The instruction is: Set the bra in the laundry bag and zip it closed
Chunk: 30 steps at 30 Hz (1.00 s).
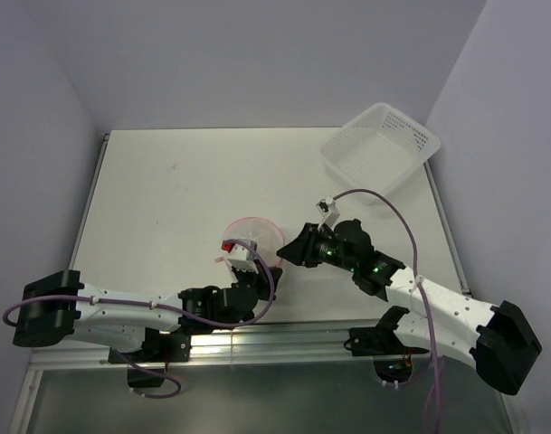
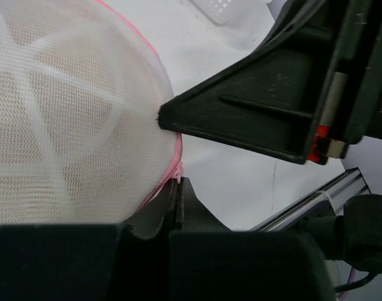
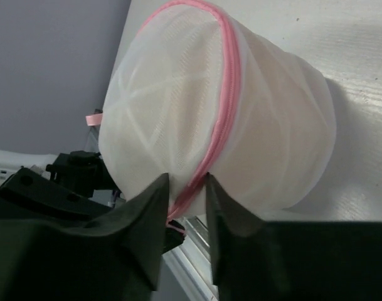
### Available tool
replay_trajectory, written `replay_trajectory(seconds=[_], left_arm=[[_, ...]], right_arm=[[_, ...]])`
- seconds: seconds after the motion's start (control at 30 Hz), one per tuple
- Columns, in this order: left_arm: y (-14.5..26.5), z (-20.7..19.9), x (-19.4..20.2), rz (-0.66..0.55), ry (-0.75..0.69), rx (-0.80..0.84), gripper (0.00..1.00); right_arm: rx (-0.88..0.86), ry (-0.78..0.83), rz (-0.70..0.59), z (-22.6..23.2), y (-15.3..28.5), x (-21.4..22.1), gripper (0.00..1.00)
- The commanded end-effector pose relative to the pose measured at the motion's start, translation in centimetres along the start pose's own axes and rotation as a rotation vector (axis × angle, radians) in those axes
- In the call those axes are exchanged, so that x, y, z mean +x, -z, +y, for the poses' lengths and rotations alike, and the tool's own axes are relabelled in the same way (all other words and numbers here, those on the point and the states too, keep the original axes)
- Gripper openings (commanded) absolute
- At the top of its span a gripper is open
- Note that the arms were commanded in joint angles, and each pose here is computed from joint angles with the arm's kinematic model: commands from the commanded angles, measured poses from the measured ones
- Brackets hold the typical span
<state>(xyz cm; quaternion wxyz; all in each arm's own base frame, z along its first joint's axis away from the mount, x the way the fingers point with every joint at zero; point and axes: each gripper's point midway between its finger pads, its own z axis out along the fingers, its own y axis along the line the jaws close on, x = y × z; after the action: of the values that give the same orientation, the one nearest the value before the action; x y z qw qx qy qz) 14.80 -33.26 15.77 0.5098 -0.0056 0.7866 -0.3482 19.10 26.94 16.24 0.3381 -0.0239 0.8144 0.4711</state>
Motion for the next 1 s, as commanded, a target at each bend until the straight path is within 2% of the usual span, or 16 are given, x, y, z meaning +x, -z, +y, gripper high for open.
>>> replay_trajectory(seconds=[0.0, 0.03, 0.07, 0.17, 0.3, 0.37, 0.5, 0.6, 0.73, 0.77, 0.8, 0.87, 0.9, 0.97], left_arm=[[0.1, -1.8, -1.4, -0.021, 0.042, 0.044, 0.0], [0.1, -1.6, -1.4, -0.022, 0.042, 0.04, 0.0], [0.3, -1.5, -1.6, -0.023, 0.046, 0.039, 0.0], [0.9, -0.3, -1.9, -0.03, 0.033, 0.016, 0.0], [1.9, 2.5, -2.1, -0.026, 0.014, -0.039, 0.0], [2.5, 3.5, -2.7, -0.029, 0.049, -0.051, 0.0], [4.0, 7.4, -2.3, -0.015, 0.054, -0.137, 0.0], [5.0, 8.7, -2.8, -0.025, 0.084, -0.158, 0.0], [5.2, 7.9, -3.4, -0.045, 0.128, -0.102, 0.0], [5.1, 7.6, -3.4, -0.044, 0.13, -0.092, 0.0], [4.9, 7.2, -3.5, -0.047, 0.13, -0.083, 0.0], [4.3, 5.9, -3.4, -0.04, 0.122, -0.057, 0.0], [4.1, 5.0, -3.5, -0.044, 0.129, -0.037, 0.0], [3.3, 3.0, -3.6, -0.041, 0.133, 0.007, 0.0]], right_arm=[[-0.046, 0.003, -0.053, 1.5, -0.9, -1.7, 0.33], [-0.046, 0.001, -0.063, 1.5, -1.1, -1.9, 0.28], [-0.035, -0.005, -0.057, 1.1, -1.4, -1.7, 0.17], [-0.008, 0.012, -0.074, 0.8, -1.6, -2.3, 0.01], [0.052, 0.041, -0.118, -0.5, -1.3, -4.8, 0.0], [0.073, 0.053, -0.134, -1.0, -1.3, -6.0, 0.0], [0.104, 0.086, -0.154, -1.8, -1.8, -8.7, 0.0], [0.091, 0.138, -0.125, -1.5, -3.2, -10.0, 0.0], [0.06, 0.153, -0.027, -0.6, -6.2, -10.6, 0.01], [0.051, 0.147, -0.019, -0.4, -6.4, -10.5, 0.05], [0.057, 0.133, -0.029, -0.4, -6.5, -10.6, 0.22], [0.068, 0.126, -0.045, -0.3, -5.9, -10.3, 0.46], [0.098, 0.105, -0.053, -1.1, -5.6, -9.8, 0.63], [0.078, 0.098, -0.073, -0.4, -4.3, -9.1, 0.74]])
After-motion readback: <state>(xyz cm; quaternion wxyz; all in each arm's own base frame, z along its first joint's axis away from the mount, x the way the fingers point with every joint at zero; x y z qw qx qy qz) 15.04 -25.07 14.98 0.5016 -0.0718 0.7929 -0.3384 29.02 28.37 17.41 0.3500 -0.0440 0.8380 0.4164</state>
